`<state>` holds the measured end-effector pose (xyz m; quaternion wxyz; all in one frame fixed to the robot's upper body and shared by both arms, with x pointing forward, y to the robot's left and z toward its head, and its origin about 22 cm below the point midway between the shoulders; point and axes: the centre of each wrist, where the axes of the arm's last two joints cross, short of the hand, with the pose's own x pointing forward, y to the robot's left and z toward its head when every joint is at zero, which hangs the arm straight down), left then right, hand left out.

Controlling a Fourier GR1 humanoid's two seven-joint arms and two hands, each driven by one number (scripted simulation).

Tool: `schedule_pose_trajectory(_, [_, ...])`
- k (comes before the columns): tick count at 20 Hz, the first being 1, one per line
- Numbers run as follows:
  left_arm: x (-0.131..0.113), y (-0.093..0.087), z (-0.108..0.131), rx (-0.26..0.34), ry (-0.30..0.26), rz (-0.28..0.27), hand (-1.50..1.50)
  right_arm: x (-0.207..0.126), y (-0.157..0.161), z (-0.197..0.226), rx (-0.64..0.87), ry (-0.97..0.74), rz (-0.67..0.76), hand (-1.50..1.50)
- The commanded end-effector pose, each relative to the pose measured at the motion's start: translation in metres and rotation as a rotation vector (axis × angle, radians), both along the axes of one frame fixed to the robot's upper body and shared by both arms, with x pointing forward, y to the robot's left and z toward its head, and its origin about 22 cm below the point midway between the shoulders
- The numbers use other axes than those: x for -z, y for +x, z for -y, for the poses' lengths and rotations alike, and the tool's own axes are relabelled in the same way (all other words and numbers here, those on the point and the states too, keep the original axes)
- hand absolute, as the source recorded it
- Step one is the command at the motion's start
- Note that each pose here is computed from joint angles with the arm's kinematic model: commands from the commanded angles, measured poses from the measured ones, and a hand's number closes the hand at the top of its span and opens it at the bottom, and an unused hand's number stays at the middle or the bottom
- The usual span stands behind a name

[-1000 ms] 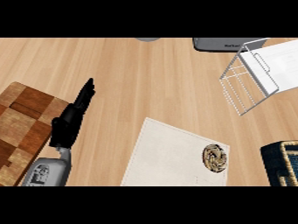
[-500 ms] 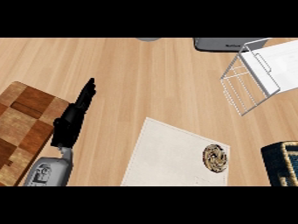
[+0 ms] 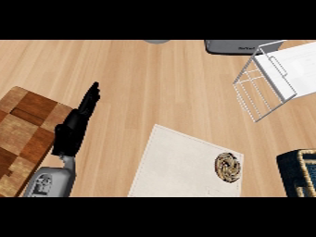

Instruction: Pick the croissant from the placemat and place it in the tiered shelf

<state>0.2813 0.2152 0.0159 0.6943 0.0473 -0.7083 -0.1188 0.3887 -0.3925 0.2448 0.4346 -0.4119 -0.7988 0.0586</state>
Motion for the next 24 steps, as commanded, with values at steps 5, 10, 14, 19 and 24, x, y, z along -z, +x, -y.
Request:
schedule_pose_trajectory(5, [-0.004, 0.009, -0.013, 0.010, 0.012, 0.005, 0.00, 0.010, 0.005, 0.029, 0.292, -0.117, -0.090, -1.50])
schedule_pose_trajectory(10, [0.006, -0.012, 0.007, 0.011, -0.013, -0.004, 0.00, 0.018, 0.007, 0.039, 0.330, -0.054, -0.111, -1.50])
schedule_pose_trajectory(14, [0.010, 0.016, -0.010, 0.000, 0.008, -0.001, 0.00, 0.016, 0.010, 0.037, 0.247, 0.057, -0.089, -1.50])
schedule_pose_trajectory(19, [0.004, -0.010, -0.003, -0.005, -0.011, -0.007, 0.00, 0.004, -0.001, 0.049, 0.150, 0.134, -0.099, -1.50])
schedule_pose_trajectory(24, [-0.007, 0.011, -0.010, -0.012, 0.010, -0.014, 0.00, -0.020, -0.006, 0.063, 0.070, 0.199, -0.099, -1.50])
